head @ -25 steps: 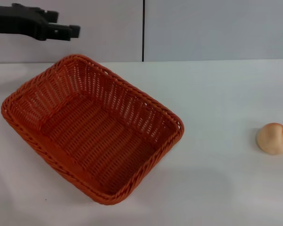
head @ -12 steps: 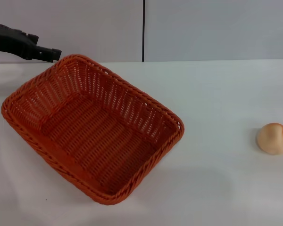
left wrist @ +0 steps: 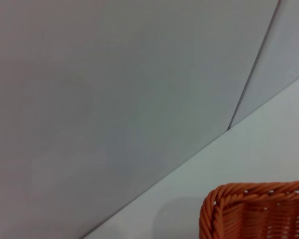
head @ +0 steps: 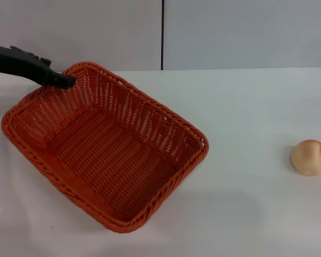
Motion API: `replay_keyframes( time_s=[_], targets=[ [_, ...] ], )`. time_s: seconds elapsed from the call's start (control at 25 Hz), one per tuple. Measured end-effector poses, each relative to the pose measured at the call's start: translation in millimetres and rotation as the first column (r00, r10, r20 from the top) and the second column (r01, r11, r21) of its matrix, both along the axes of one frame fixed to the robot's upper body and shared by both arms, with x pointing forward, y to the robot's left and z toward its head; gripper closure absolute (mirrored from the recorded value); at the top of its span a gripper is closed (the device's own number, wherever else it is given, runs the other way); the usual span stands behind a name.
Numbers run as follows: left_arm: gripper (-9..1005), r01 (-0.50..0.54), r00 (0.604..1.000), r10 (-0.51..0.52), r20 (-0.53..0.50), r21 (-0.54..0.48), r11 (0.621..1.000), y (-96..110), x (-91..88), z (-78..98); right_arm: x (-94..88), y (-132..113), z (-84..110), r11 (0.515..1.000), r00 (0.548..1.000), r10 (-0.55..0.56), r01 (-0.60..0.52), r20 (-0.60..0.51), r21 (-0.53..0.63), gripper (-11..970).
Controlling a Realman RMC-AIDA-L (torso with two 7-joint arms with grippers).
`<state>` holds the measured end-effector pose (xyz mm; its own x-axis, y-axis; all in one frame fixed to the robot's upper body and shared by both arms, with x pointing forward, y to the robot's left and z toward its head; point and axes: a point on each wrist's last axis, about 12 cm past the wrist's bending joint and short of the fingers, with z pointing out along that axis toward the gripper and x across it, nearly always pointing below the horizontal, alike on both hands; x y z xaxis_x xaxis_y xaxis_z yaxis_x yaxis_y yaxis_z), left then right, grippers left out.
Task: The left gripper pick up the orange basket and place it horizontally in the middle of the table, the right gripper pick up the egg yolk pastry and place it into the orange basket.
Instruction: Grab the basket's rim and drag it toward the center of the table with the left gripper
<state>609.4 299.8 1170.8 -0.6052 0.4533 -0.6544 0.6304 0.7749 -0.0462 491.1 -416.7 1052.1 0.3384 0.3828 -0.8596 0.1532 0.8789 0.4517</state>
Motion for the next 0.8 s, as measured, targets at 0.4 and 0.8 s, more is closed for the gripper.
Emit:
replay_keyframes(
  time_s=[0.4, 0.8],
  targets=[
    [208, -0.014, 1.0, 0.014, -0.016, 0.03, 0.999, -3.3, 3.0, -7.1, 0.1, 0.1, 0.0, 1.0, 1.0, 0.003, -0.003, 0.003, 0.01, 620],
    [217, -0.016, 0.999, 0.017, -0.029, 0.05, 0.999, -5.3, 5.2, -13.0, 4.0, 2.3, 0.3, 0.999, 1.0, 0.025, -0.025, 0.004, 0.036, 610]
  ],
)
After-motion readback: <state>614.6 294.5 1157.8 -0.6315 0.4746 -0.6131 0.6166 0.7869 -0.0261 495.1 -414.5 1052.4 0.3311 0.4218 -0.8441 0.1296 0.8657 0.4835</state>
